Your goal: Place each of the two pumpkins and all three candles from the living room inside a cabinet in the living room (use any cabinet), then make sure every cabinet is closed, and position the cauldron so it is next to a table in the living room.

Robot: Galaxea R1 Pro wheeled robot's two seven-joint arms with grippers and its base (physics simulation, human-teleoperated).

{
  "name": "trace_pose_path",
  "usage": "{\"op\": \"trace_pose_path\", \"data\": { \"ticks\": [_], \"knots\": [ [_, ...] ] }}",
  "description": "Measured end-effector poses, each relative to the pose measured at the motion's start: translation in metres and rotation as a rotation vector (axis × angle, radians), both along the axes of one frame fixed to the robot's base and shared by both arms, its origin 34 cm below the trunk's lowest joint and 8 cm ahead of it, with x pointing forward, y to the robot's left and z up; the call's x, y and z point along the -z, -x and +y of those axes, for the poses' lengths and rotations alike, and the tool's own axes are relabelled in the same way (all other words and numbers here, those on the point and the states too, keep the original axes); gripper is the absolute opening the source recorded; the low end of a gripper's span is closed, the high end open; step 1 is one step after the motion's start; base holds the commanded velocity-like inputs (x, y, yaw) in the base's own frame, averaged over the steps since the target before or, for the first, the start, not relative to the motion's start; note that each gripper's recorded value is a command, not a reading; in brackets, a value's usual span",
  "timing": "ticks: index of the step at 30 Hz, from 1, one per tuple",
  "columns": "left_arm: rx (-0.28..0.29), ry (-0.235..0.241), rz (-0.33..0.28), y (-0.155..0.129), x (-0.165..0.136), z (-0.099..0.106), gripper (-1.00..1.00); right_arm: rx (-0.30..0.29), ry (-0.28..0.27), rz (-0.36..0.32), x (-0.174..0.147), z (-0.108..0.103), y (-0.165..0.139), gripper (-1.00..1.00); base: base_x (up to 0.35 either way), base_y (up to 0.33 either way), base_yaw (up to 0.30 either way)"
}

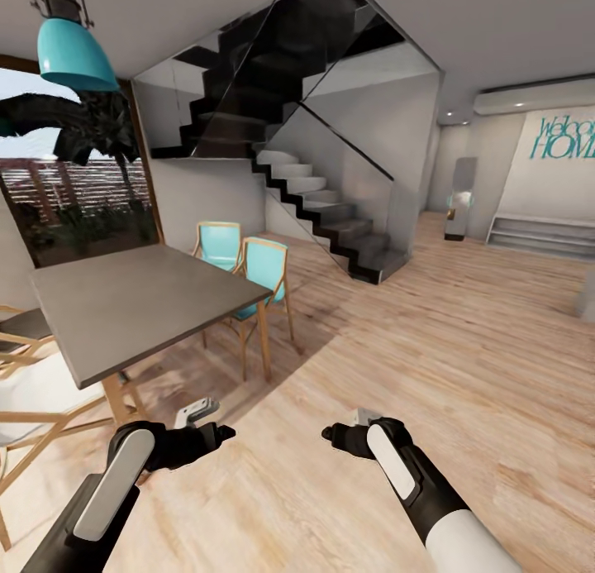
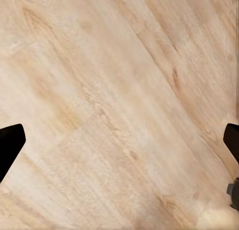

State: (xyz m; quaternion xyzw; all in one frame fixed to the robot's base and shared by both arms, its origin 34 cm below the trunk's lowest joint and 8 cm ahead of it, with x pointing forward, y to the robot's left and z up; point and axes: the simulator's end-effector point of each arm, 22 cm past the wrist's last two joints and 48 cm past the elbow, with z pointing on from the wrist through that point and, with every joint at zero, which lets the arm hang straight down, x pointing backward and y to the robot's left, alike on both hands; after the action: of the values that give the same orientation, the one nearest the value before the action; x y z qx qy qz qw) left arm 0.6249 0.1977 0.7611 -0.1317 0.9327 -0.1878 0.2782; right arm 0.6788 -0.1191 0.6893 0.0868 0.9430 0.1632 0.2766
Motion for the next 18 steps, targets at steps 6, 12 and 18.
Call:
{"op": "trace_pose_path", "data": {
  "ticks": [6,12,18],
  "knots": [
    [0.000,0.000,-0.004,-0.0001,-0.0018,0.0001,1.00,0.000,-0.001,-0.004,-0.0021,0.0003,-0.0003,1.00,0.321,0.000,-0.280],
    [0.001,-0.001,-0.008,-0.0002,-0.0036,0.0000,1.00,-0.001,-0.001,-0.007,-0.0040,0.0007,-0.0006,1.00,0.321,0.000,-0.217],
    [0.000,-0.001,-0.008,-0.0003,-0.0039,0.0003,1.00,-0.001,-0.001,-0.008,-0.0043,0.0008,-0.0007,1.00,0.322,0.000,-0.024]
  ]
}}
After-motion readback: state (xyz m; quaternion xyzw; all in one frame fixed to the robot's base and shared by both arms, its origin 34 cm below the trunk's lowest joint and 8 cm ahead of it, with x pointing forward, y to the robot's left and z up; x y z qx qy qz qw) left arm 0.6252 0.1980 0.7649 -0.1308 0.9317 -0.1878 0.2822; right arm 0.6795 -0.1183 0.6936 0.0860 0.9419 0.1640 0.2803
